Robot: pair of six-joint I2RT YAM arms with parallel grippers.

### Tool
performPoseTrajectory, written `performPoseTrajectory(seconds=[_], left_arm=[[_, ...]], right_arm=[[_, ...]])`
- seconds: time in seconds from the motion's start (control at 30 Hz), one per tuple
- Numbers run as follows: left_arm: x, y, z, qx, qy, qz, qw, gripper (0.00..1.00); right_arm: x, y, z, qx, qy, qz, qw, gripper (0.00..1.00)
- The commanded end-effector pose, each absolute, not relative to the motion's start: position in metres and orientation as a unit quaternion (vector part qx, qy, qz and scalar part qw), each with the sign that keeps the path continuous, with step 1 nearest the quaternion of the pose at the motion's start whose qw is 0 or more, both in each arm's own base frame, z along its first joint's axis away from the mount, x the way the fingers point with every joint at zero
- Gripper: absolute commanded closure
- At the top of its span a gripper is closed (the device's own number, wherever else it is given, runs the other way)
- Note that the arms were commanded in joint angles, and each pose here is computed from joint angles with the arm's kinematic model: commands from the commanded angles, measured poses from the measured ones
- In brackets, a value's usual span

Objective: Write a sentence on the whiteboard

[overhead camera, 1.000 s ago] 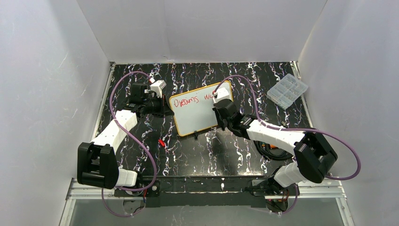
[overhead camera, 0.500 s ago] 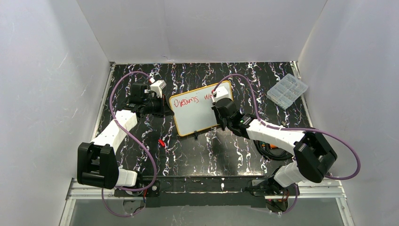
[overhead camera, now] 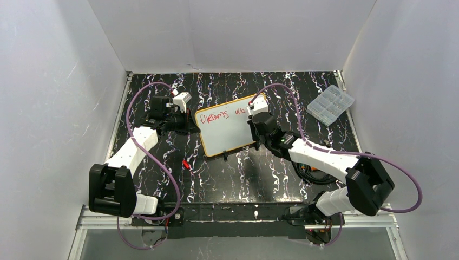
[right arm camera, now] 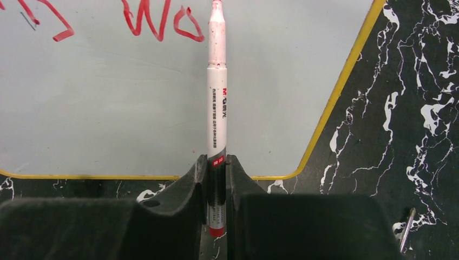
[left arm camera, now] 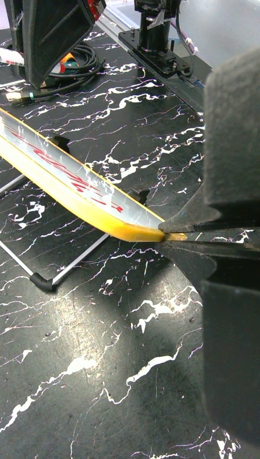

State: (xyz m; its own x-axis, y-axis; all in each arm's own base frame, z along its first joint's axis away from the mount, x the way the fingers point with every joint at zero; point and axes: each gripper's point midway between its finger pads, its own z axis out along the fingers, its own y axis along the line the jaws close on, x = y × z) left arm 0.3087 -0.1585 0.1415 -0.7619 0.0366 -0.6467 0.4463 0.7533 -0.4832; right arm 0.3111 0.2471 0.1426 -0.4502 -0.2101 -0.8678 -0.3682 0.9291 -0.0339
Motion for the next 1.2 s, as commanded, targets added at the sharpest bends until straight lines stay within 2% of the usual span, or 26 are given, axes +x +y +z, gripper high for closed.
performPoseTrajectory(seconds=[0.0,0.7,1.17], left_arm=[[0.304,-0.163,0.160,0.154,0.868,-0.335,0.334,1.00],[0.305,-0.163,0.158,0.153,0.869,-0.334,0.332,1.00],[0.305,-0.163,0.159,0.153,0.868,-0.334,0.334,1.00]], right_arm=[[0.316,0.245,0.145,-0.165,0.845,0.081,0.502,0.99],[0.322,0.247,0.128,-0.165,0.860,0.077,0.477,0.99],[0.326,0.239,0.139,-0.152,0.856,0.082,0.488,0.99]])
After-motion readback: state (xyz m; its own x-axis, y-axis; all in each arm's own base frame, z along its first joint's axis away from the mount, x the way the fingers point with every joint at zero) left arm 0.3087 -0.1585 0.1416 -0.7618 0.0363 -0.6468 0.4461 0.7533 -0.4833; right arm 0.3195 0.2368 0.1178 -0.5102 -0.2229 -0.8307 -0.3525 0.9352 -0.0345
